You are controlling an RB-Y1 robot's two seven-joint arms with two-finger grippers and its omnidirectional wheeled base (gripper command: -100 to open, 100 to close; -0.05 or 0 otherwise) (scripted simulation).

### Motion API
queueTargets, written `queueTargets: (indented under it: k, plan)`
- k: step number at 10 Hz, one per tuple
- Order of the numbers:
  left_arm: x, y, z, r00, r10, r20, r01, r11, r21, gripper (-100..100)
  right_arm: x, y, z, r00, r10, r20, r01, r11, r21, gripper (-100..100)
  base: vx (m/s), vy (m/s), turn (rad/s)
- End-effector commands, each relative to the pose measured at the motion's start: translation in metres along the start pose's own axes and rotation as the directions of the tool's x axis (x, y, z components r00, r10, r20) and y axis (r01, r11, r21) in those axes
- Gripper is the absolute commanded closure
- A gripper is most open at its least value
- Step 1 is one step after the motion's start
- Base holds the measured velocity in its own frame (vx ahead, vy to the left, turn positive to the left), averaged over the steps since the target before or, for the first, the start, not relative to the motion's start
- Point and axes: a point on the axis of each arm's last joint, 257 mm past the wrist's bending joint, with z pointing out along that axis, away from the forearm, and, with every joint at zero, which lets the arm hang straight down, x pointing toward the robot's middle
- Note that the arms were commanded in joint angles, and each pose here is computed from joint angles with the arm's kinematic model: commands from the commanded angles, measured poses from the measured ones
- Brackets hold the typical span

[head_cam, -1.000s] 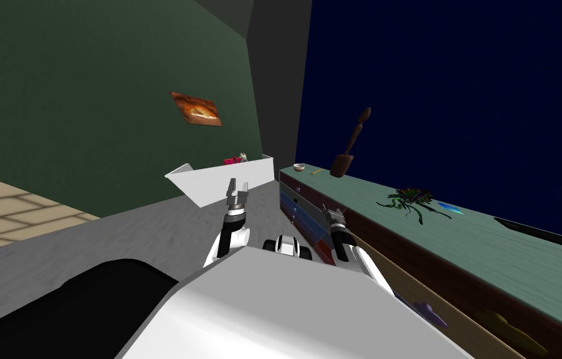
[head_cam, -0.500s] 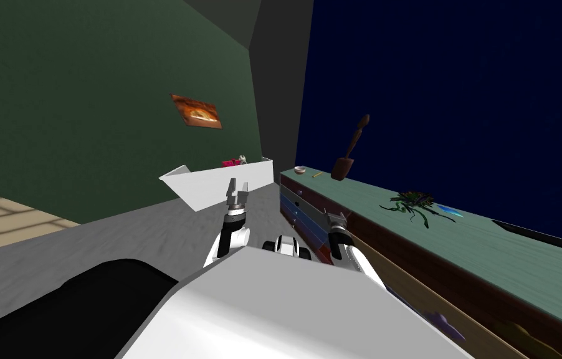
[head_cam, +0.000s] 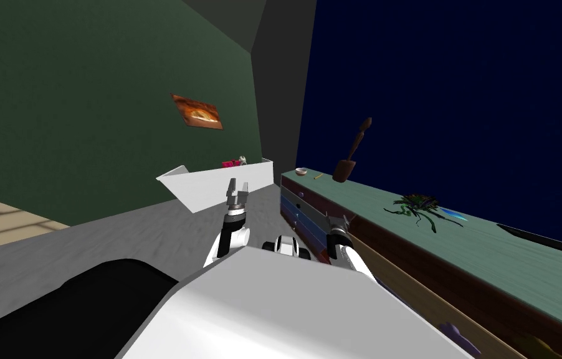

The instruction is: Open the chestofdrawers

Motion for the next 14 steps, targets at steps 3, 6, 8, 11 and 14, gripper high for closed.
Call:
queueTargets:
  k: [3, 6, 8, 11, 14]
  plan:
    - [0.0, 0.0, 0.0, 1.0, 0.0, 0.0, 0.0, 1.0, 0.0, 0, 0.012, 0.002, 0.002, 0.98, -0.2, -0.018, 0.2, 0.978, 0.051, -100, 0.059, 0.056, -0.024]
    - [0.0, 0.0, 0.0, 1.0, 0.0, 0.0, 0.0, 1.0, 0.0, 0, 0.012, 0.002, 0.002, 0.98, -0.2, -0.018, 0.2, 0.978, 0.051, -100, 0.004, 0.008, 0.016]
    - [0.0, 0.0, 0.0, 1.0, 0.0, 0.0, 0.0, 1.0, 0.0, 0, 0.012, 0.002, 0.002, 0.98, -0.2, -0.018, 0.2, 0.978, 0.051, -100, -0.009, -0.011, -0.015]
    - [0.0, 0.0, 0.0, 1.0, 0.0, 0.0, 0.0, 1.0, 0.0, 0, 0.012, 0.002, 0.002, 0.98, -0.2, -0.018, 0.2, 0.978, 0.051, -100, 0.009, -0.001, 0.008]
    - [0.0, 0.0, 0.0, 1.0, 0.0, 0.0, 0.0, 1.0, 0.0, 0, 0.026, -0.027, -0.01, 0.943, -0.327, -0.059, 0.331, 0.937, 0.112, -100, 0.045, 0.118, -0.049]
